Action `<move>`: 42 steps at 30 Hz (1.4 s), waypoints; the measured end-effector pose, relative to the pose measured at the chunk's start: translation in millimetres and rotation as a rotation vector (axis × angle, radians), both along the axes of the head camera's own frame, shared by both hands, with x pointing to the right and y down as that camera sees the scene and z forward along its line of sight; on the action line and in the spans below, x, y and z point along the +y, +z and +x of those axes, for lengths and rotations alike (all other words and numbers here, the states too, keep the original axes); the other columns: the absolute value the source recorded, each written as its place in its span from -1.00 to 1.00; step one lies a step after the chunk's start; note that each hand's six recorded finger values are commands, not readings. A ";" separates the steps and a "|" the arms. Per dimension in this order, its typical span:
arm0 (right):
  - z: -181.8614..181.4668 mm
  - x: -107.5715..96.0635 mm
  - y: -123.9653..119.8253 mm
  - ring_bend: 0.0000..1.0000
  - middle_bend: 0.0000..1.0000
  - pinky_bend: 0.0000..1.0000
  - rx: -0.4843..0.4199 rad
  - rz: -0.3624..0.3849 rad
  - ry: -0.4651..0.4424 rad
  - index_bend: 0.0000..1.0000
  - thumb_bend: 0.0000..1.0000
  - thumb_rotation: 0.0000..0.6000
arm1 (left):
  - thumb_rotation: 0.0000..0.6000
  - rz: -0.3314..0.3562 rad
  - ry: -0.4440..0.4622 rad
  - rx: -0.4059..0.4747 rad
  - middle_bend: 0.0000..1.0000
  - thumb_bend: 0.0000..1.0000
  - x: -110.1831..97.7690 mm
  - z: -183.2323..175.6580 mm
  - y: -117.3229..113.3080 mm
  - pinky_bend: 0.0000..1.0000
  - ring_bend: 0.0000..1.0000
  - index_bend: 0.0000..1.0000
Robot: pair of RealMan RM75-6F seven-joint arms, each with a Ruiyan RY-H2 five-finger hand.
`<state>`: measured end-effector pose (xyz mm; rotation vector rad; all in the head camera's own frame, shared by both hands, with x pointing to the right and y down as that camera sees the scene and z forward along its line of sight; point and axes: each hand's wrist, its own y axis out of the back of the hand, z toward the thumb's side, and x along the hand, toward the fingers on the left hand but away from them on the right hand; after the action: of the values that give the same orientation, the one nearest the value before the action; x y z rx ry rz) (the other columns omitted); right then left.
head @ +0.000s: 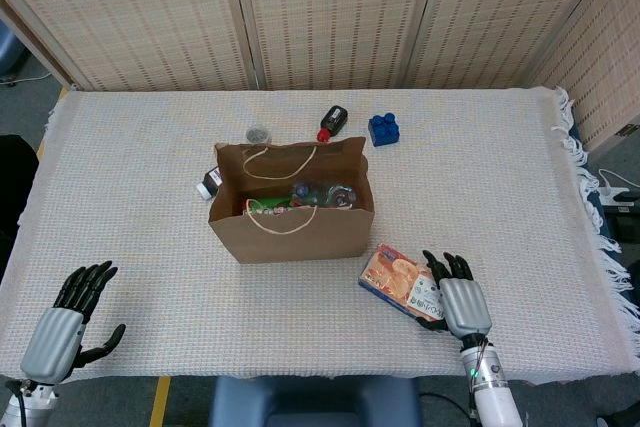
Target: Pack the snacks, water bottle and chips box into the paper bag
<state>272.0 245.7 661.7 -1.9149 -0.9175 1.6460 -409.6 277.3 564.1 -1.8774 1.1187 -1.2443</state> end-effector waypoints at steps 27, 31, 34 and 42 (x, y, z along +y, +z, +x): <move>1.4 1.3 22.2 -0.80 -0.49 -0.36 0.082 -0.059 -0.023 -1.00 -0.53 1.00 | 1.00 -0.005 -0.006 0.002 -1.00 -0.30 -0.3 -1.7 0.5 -0.97 -1.00 -1.00; 0.7 -2.5 18.1 -0.48 -0.23 -0.11 0.063 -0.030 -0.009 -0.92 -0.29 1.00 | 1.00 -0.006 -0.006 0.002 -1.00 -0.30 -0.3 -1.7 0.9 -0.97 -1.00 -1.00; 0.7 -5.1 13.3 -0.36 -0.10 -0.07 0.048 -0.001 -0.011 -0.81 -0.22 1.00 | 1.00 -0.005 -0.006 0.002 -1.00 -0.30 -0.3 -1.6 0.8 -0.97 -1.00 -1.00; 8.8 -15.1 -10.8 -0.36 -0.10 -0.07 -0.011 0.065 0.002 -0.80 -0.22 1.00 | 1.00 -0.005 -0.007 0.002 -1.00 -0.30 -0.5 -1.8 0.7 -0.97 -1.00 -1.00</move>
<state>280.8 230.6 650.9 -1.8815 -0.9655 1.5889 -411.4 276.8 564.8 -1.8805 1.1247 -1.2504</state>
